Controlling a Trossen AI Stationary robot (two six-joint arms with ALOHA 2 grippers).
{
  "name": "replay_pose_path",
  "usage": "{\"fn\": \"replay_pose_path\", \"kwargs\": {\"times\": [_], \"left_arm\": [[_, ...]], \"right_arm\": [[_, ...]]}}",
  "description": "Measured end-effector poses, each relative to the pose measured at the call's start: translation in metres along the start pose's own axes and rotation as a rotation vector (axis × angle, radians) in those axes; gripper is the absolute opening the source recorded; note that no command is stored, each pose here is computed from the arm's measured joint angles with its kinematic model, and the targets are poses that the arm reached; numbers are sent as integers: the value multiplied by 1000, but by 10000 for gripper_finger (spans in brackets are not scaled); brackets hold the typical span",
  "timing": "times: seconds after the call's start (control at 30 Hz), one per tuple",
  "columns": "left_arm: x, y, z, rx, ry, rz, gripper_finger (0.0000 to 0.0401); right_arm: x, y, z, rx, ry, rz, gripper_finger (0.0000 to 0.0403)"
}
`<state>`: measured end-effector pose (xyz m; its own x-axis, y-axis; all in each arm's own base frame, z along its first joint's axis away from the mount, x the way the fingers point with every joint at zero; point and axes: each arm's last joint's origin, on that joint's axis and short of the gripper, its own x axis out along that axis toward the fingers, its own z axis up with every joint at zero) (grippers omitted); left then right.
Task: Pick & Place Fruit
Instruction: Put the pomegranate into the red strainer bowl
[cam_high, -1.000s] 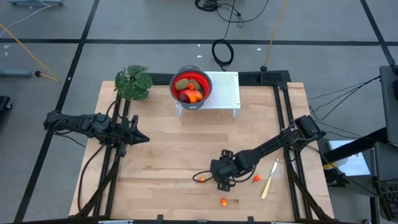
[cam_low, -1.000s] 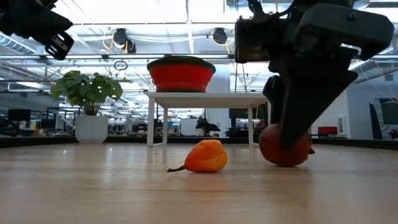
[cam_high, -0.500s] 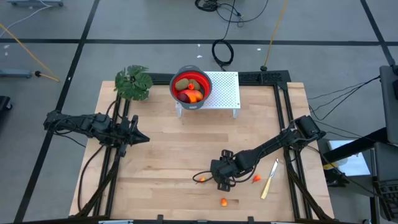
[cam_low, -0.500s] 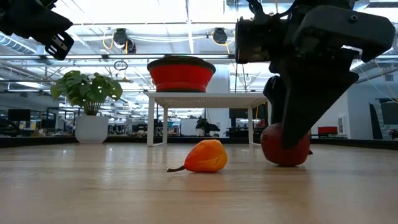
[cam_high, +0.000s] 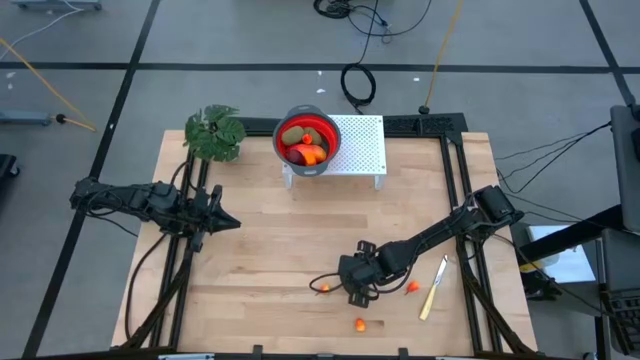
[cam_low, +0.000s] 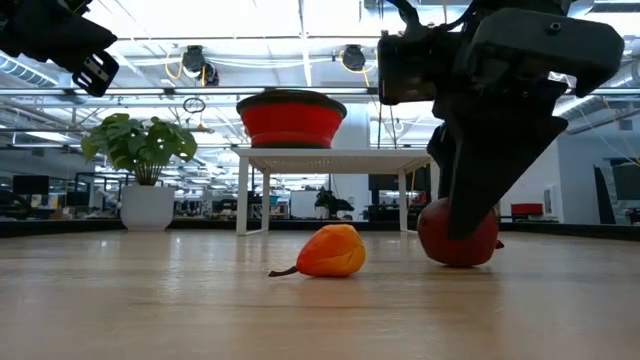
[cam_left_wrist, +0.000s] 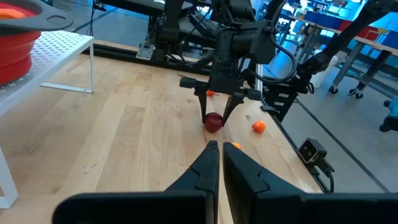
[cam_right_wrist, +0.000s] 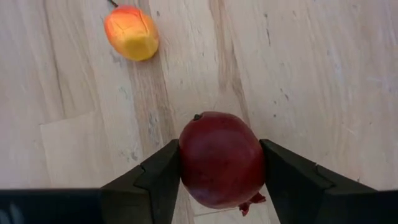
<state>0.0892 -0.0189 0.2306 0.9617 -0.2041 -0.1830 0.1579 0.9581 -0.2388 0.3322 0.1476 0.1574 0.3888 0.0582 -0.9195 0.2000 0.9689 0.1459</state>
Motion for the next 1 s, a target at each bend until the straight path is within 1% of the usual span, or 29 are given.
{"fn": "replay_pose_path", "kwargs": {"times": [0.1, 0.2, 0.4, 0.5, 0.6, 0.7, 0.87, 1.0], "left_arm": [[0, 0, 0, 0, 0, 0, 19], [0, 0, 0, 0, 0, -1, 19], [0, 0, 0, 1, -1, -2, 19], [0, 0, 0, 5, -2, -3, 19], [0, 0, 1, 6, -8, -4, 19], [0, 0, 1, 6, -8, -4, 19], [0, 0, 1, 6, -9, -4, 19], [0, 0, 1, 3, -9, -1, 19]], "right_arm": [[0, 0, 2, 35, -13, 12, 198], [-4, 1, 9, 66, -70, 54, 196], [-31, -1, 37, 134, -278, 188, 191], [-47, -6, 51, 148, -391, 247, 195], [-65, -11, 65, 139, -511, 296, 196], [-79, -18, 76, 114, -612, 317, 193], [-102, -32, 92, 67, -776, 326, 193], [-115, -46, 104, -12, -897, 310, 196]]}}
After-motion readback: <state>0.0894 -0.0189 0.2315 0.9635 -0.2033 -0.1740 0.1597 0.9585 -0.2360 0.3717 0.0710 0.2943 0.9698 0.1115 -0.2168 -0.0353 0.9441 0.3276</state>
